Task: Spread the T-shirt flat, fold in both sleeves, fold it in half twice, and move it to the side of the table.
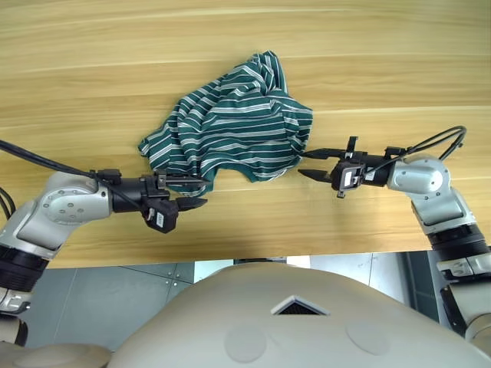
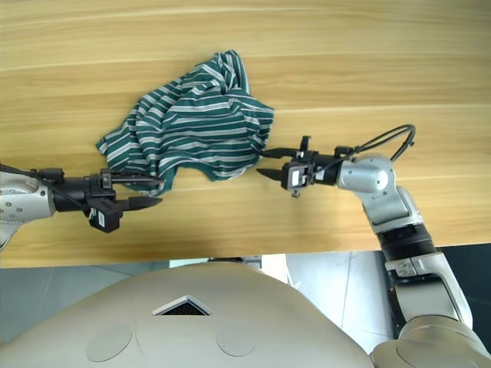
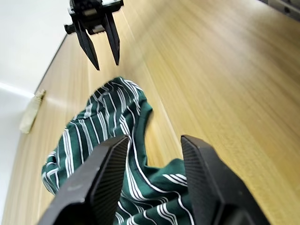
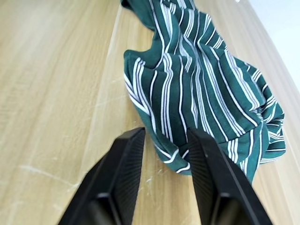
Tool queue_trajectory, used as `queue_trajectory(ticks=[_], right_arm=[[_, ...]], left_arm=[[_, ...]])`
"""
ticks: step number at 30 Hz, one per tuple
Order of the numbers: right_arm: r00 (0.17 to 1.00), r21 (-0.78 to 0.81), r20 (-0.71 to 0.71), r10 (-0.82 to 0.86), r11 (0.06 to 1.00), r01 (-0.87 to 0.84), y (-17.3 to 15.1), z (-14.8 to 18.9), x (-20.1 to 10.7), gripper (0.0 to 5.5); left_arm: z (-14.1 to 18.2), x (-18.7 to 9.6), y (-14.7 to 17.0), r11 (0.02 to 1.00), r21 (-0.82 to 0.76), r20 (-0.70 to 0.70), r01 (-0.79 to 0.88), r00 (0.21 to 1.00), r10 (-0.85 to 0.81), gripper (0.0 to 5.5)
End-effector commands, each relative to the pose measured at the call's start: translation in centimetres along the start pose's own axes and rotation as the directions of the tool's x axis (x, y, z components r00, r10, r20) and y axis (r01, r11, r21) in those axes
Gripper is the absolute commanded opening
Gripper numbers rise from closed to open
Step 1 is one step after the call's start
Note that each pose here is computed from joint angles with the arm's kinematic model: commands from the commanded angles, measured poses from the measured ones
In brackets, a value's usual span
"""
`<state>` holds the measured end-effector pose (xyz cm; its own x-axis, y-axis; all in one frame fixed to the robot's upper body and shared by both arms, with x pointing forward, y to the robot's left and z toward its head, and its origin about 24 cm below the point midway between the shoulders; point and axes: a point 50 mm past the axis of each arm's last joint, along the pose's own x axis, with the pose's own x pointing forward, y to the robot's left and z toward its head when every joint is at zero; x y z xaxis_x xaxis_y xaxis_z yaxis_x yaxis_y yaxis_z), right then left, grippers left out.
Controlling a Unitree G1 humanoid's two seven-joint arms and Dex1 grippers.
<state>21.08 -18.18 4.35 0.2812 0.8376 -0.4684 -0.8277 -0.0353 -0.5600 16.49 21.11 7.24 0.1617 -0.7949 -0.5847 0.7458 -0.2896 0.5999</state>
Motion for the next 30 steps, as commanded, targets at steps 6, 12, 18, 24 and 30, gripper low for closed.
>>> queue_trajectory(ticks=[6, 12, 18, 24, 30], right_arm=[[0.995, -0.022, -0.095, 0.040, 0.999, -0.042, 0.6, -1.2, 0.7, 1.64], [0.997, -0.035, -0.070, 0.023, 0.999, -0.026, 0.3, -0.8, 1.2, 1.64], [0.996, -0.044, -0.086, -0.007, 0.999, 0.003, -0.3, -1.3, 1.7, 1.64], [0.996, -0.044, -0.089, -0.007, 0.999, 0.003, -0.2, -1.4, 2.0, 1.64], [0.997, -0.048, -0.081, 0.004, 0.999, -0.008, 0.0, -1.1, 1.8, 1.64]], left_arm=[[-1.8, -1.1, -1.4, 0.998, -0.031, -0.142, 0.054, 0.988, -0.058, 3.70], [-2.1, -1.5, -2.0, 0.997, -0.044, -0.176, 0.068, 0.982, -0.074, 4.60], [-3.5, -1.9, -2.7, 0.991, -0.030, -0.283, 0.128, 0.950, -0.131, 5.38], [-4.6, -2.4, -3.0, 0.988, -0.011, -0.358, 0.157, 0.921, -0.151, 4.76], [-4.8, -2.6, -3.3, 0.985, -0.007, -0.371, 0.171, 0.915, -0.161, 3.65]])
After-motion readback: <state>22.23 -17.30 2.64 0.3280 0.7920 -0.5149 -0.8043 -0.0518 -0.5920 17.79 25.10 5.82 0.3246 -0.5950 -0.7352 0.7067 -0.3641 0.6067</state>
